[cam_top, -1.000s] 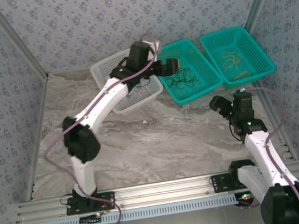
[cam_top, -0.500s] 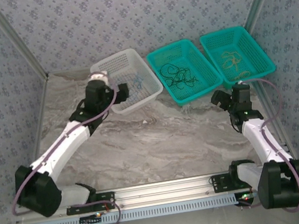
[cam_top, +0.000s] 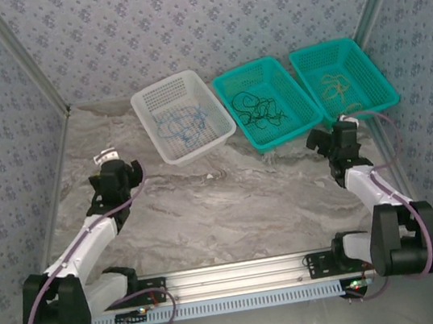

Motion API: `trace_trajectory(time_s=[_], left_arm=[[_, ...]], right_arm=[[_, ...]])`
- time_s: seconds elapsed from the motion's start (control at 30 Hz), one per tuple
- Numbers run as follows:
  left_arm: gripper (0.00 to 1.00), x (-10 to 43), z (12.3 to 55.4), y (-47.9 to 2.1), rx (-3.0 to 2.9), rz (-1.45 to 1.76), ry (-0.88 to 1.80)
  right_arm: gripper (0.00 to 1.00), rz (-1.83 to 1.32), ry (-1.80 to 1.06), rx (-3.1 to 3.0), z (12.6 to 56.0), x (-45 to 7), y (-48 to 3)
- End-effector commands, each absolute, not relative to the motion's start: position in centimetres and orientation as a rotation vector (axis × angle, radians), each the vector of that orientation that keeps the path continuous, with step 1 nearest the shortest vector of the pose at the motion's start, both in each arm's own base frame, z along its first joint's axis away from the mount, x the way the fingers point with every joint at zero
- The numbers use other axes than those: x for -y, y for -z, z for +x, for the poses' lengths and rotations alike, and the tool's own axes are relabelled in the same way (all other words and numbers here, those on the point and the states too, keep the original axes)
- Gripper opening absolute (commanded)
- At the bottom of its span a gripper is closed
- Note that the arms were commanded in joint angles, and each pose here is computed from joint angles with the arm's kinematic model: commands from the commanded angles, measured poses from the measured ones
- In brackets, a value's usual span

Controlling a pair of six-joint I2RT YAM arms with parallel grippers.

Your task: Untangle the cables

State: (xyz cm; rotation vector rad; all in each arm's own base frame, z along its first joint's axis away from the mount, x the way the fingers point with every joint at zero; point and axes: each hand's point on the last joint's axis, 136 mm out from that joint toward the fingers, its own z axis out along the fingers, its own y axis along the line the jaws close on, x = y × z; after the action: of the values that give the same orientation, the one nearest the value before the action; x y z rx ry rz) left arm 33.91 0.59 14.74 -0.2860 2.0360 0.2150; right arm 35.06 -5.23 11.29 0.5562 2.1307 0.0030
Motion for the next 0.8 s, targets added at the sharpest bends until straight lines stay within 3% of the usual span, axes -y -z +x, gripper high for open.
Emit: trace_trajectory(time_s=[0.0, 0.2, 0.53, 0.77], left_arm=[[1.00, -4.3, 33.9, -15.4, -1.902, -0.388, -0.294], [1.00, -6.9, 33.7, -11.8, -1.934, -0.446, -0.227], [1.00, -4.5, 38.6, -11.1, -1.928, -0.254, -0.087], [1.00, -2.2, 38.3, -9.4, -1.891, -0.110, 0.013]], right_arm=[[1.00, 0.490, 0.027, -2.083, 36.2, 5.7, -12.1], [1.00, 0.432, 0.067, -2.093, 36.7, 5.9, -11.7], [1.00, 0.384, 0.108, -2.133, 37.3, 6.0, -8.7], [1.00, 0.345, 0.130, -2.044, 37.8, 6.0, -9.9]])
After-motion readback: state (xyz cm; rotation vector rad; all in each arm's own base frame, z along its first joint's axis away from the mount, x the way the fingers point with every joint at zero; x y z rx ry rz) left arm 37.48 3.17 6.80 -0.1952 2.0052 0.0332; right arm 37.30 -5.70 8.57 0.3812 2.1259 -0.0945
